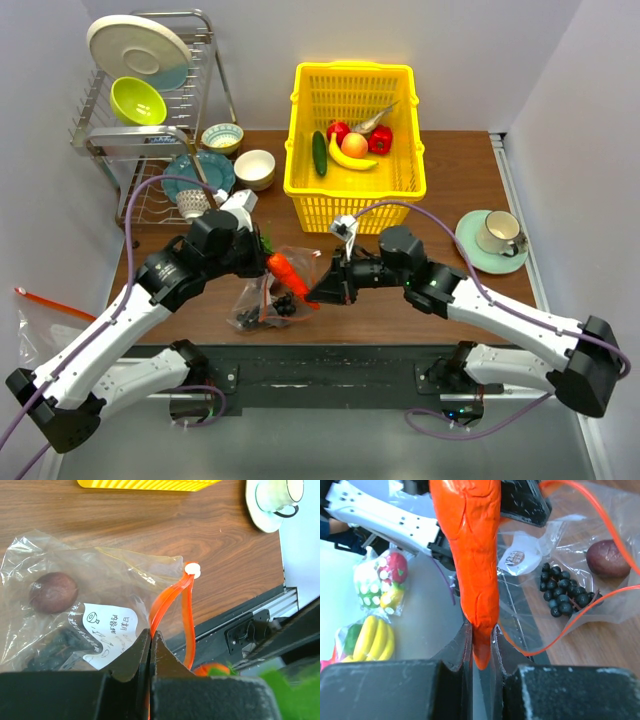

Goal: Place the food in the zip-top bag and seal the zipper
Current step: Place the fake vegetable in the zipper food storage bag.

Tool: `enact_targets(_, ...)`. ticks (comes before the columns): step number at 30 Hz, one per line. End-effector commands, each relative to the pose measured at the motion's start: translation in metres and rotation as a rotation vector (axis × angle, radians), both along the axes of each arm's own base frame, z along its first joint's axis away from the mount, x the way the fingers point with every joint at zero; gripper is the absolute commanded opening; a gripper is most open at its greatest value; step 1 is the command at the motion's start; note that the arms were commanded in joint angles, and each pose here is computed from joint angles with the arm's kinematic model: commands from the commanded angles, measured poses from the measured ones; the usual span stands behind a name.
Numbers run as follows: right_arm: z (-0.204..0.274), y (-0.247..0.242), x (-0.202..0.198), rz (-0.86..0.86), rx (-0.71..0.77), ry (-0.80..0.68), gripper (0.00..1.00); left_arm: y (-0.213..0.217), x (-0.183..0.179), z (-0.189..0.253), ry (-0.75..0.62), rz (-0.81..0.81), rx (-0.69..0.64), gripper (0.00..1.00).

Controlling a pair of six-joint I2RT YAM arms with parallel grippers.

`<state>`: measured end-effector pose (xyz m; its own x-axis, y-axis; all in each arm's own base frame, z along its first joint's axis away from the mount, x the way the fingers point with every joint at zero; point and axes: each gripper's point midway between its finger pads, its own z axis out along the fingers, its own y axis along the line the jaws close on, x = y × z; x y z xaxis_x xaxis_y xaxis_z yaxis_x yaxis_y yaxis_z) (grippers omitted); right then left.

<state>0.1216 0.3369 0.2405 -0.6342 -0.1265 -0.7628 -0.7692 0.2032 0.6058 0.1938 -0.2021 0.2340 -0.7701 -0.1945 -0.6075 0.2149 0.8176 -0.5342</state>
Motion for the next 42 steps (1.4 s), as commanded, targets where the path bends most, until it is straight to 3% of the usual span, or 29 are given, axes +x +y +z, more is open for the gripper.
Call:
enact_targets(1, 0.006, 0.018, 0.018, -0.064, 0.003, -0.082, 0.03, -0.005, 0.005, 0.028, -0.050, 0.011, -0.068, 0.00)
enact_targets(6, -0.023, 0.026, 0.043, -0.159, -0.125, -0.077, 0.04, -0.004, 0.003, 0.029, -0.052, 0.010, -0.075, 0.00)
enact_targets(12, -0.030, 0.041, 0.060, -0.203, -0.166, -0.069, 0.08, -0.006, 0.002, 0.023, -0.042, 0.003, -0.082, 0.00)
enact_targets(16, -0.031, 0.049, 0.065, -0.209, -0.204, -0.060, 0.47, -0.008, 0.003, 0.022, -0.041, 0.000, -0.085, 0.00)
enact_targets(17, -0.033, 0.049, 0.064, -0.206, -0.215, -0.055, 0.49, -0.007, 0.003, 0.021, -0.042, 0.002, -0.085, 0.00)
enact_targets(26, -0.026, 0.051, 0.063, -0.203, -0.237, -0.074, 0.60, -0.008, 0.005, 0.020, -0.045, -0.001, -0.077, 0.00)
enact_targets(38, -0.022, -0.009, 0.057, -0.305, -0.431, -0.105, 0.59, -0.004, 0.006, 0.019, -0.052, 0.012, -0.057, 0.00)
enact_targets(42, 0.002, -0.028, 0.060, -0.352, -0.444, -0.158, 0.61, -0.002, 0.005, 0.022, -0.055, 0.016, -0.058, 0.00)
